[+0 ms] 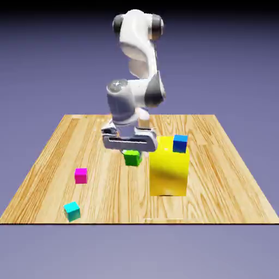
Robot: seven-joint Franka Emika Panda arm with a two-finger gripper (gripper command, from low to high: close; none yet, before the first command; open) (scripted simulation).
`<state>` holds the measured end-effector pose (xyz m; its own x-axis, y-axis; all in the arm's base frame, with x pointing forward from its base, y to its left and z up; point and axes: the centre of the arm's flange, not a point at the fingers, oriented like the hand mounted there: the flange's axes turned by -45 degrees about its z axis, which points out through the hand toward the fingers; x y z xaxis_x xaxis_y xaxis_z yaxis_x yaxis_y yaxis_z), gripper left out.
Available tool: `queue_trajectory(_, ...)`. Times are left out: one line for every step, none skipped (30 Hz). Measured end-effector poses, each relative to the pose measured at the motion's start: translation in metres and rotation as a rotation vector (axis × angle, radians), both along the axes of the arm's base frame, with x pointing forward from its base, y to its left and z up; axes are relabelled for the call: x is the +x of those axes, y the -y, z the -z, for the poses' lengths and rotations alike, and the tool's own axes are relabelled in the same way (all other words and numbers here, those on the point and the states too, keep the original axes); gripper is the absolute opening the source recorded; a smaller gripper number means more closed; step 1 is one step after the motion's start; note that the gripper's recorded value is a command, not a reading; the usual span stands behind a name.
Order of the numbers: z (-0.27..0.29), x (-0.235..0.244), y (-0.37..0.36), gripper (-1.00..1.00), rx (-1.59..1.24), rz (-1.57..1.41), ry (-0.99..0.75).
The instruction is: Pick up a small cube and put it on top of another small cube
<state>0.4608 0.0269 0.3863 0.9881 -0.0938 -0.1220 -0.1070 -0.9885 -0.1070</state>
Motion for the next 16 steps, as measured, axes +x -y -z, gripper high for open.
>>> queue_trajectory(-0.012, -0.009, -0.024, -1.0, -0.009, -0.086, 0.004)
queue_trajectory(-0.024, -0.02, -0.048, -1.0, -0.02, -0.17, 0.008)
queue_trajectory(-0.035, -0.032, -0.07, -1.0, -0.032, -0.254, 0.012)
queue_trajectory(-0.046, -0.045, -0.091, -1.0, -0.046, -0.337, 0.016)
queue_trajectory(-0.056, -0.06, -0.11, -1.0, -0.063, -0.418, 0.021)
queue_trajectory(-0.066, -0.076, -0.129, -1.0, -0.08, -0.499, 0.025)
queue_trajectory(-0.076, -0.093, -0.146, -1.0, -0.1, -0.578, 0.029)
queue_trajectory(-0.077, -0.095, -0.148, -1.0, -0.102, -0.586, 0.03)
queue_trajectory(-0.077, -0.095, -0.148, -1.0, -0.102, -0.586, 0.03)
queue_trajectory(-0.061, -0.095, -0.148, -1.0, -0.102, -0.586, 0.03)
queue_trajectory(-0.045, -0.096, -0.147, -1.0, -0.102, -0.586, 0.03)
queue_trajectory(-0.029, -0.097, -0.147, -1.0, -0.102, -0.586, 0.03)
queue_trajectory(-0.013, -0.099, -0.146, -1.0, -0.102, -0.586, 0.03)
queue_trajectory(-0.007, -0.1, -0.145, 1.0, -0.102, -0.586, 0.03)
queue_trajectory(-0.007, -0.1, -0.145, 1.0, -0.105, -0.586, 0.03)
queue_trajectory(-0.007, -0.1, -0.145, 1.0, -0.105, -0.586, 0.03)
